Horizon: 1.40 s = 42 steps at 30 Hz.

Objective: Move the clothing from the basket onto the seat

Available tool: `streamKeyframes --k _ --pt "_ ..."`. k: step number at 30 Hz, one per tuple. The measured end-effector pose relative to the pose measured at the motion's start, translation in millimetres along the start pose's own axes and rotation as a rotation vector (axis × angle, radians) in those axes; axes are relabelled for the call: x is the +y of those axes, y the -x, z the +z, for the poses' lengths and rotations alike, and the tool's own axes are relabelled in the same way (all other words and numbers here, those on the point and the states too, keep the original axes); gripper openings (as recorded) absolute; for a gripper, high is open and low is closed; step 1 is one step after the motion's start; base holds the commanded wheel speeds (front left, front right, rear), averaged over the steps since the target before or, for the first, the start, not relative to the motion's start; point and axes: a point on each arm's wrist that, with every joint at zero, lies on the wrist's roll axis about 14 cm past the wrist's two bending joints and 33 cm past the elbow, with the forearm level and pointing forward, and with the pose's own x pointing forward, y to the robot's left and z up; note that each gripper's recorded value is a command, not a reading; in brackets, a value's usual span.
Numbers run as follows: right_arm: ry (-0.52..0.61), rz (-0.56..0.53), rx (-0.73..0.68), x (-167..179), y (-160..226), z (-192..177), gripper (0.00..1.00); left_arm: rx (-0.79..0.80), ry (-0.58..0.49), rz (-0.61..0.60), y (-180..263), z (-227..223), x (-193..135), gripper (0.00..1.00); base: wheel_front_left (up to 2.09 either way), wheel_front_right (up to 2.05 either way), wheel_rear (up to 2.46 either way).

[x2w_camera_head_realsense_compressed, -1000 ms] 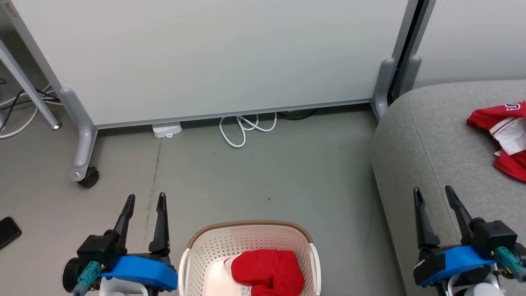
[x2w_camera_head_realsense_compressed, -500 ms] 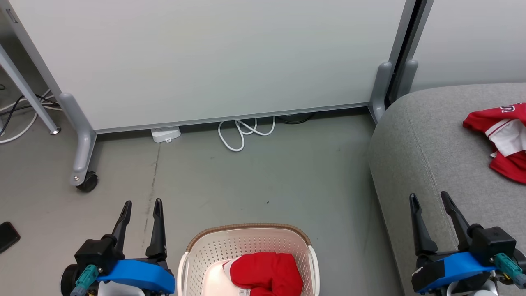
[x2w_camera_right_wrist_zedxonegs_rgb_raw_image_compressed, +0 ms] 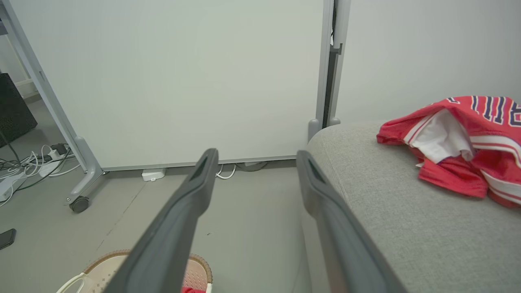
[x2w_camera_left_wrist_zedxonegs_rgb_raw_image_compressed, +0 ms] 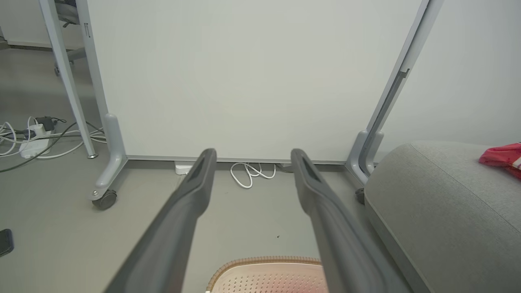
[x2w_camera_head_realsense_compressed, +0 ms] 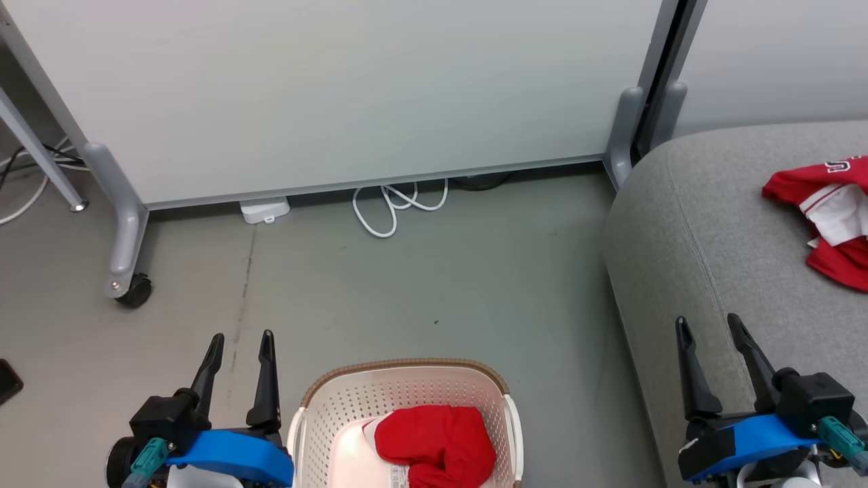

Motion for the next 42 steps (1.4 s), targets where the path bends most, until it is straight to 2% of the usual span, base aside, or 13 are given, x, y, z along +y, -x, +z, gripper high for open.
streamKeyframes --k 9,15,23,31,42 --pt "-0.003 0.010 0.015 2.5 -14.0 -6.7 1.00 0.096 0.009 -0.043 -20.0 -31.0 -11.7 1.00 0.00 0.00 0.00" --pt "0.000 0.020 0.038 3.9 -29.7 -18.0 1.00 0.225 0.041 -0.099 -39.8 -75.1 -30.0 1.00 0.00 0.00 0.00" --pt "-0.001 -0.005 0.102 -7.6 -43.3 -47.2 1.00 0.459 0.051 -0.218 -56.0 -153.6 -60.2 1.00 0.00 0.00 0.00" --pt "0.001 -0.041 0.169 -23.3 -51.7 -80.9 1.00 0.774 0.087 -0.289 -42.5 -243.5 -82.4 1.00 0.00 0.00 0.00" --pt "0.003 -0.078 0.259 -39.6 -55.3 -123.6 1.00 1.040 0.111 -0.317 -28.0 -320.5 -86.1 1.00 0.00 0.00 0.00"
